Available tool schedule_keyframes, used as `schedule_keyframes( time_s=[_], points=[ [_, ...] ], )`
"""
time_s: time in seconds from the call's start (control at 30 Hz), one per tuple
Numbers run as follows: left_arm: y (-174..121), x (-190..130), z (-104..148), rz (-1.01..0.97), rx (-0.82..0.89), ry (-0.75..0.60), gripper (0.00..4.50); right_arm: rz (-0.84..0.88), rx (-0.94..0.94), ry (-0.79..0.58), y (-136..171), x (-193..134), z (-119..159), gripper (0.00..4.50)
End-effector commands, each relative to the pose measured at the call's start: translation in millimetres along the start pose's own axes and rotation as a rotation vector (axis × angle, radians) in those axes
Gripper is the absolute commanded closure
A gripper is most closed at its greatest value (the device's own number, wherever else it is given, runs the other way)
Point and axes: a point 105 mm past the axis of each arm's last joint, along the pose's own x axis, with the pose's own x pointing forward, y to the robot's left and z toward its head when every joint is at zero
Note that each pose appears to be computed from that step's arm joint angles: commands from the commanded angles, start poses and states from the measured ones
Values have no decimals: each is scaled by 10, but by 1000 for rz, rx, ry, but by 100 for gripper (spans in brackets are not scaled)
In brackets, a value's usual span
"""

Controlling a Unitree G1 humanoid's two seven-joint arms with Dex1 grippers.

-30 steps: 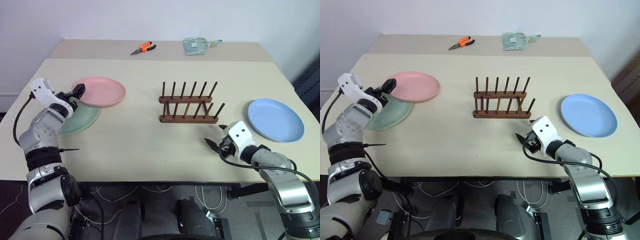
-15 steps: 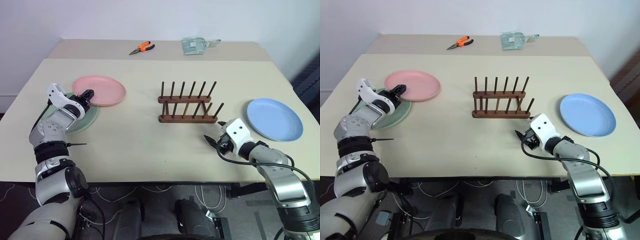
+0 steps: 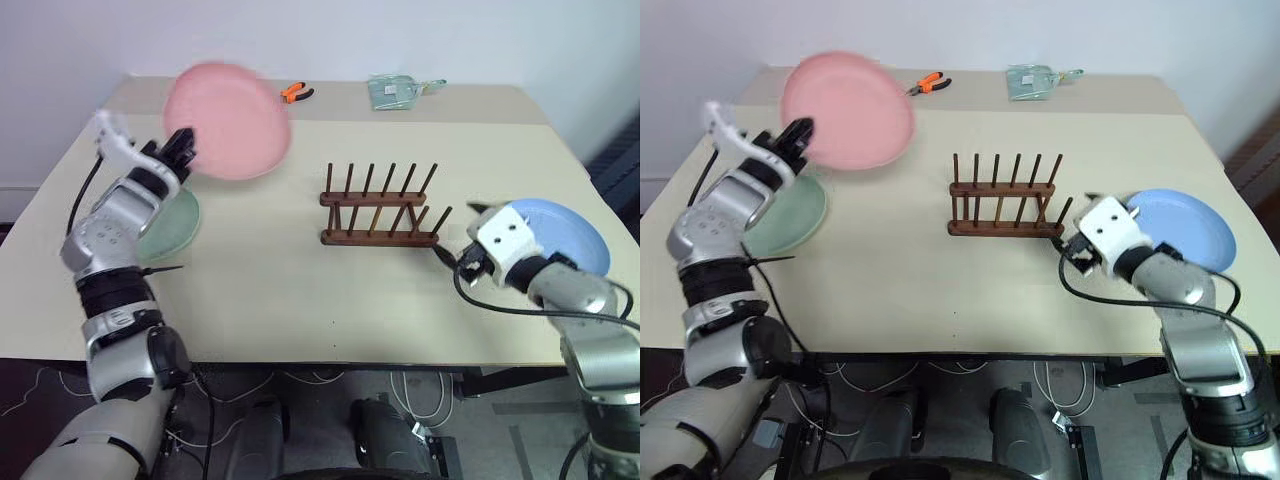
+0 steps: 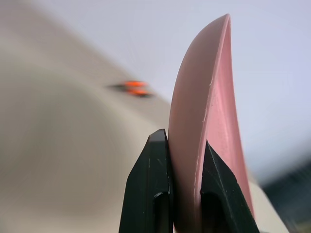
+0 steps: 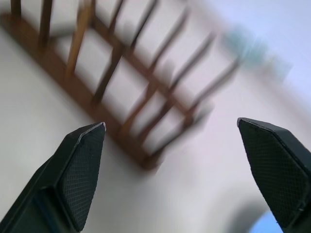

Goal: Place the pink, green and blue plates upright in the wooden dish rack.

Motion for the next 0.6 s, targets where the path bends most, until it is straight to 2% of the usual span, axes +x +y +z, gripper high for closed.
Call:
schedule_keyframes(
  time_s=[0.03,0.17,0.33,0.43,0.53,0.6],
  points=[
    [-647,181,-38,-186,119,26,450,21,-209,-126,44,110,393,1],
    [-1158,329,-280,-299,66,111,450,-47,-543,-121,17,366,500,1],
    [-1315,319,-457,-343,-39,194,450,-108,-786,-69,-50,492,363,1],
    [-1302,302,-546,-330,-78,237,450,-143,-828,-53,-99,489,322,79],
    [-1243,292,-592,-301,-86,261,450,-159,-832,-48,-98,477,304,221],
    [-1258,271,-618,-311,-121,271,366,-193,-841,-54,-112,472,334,325]
  ],
)
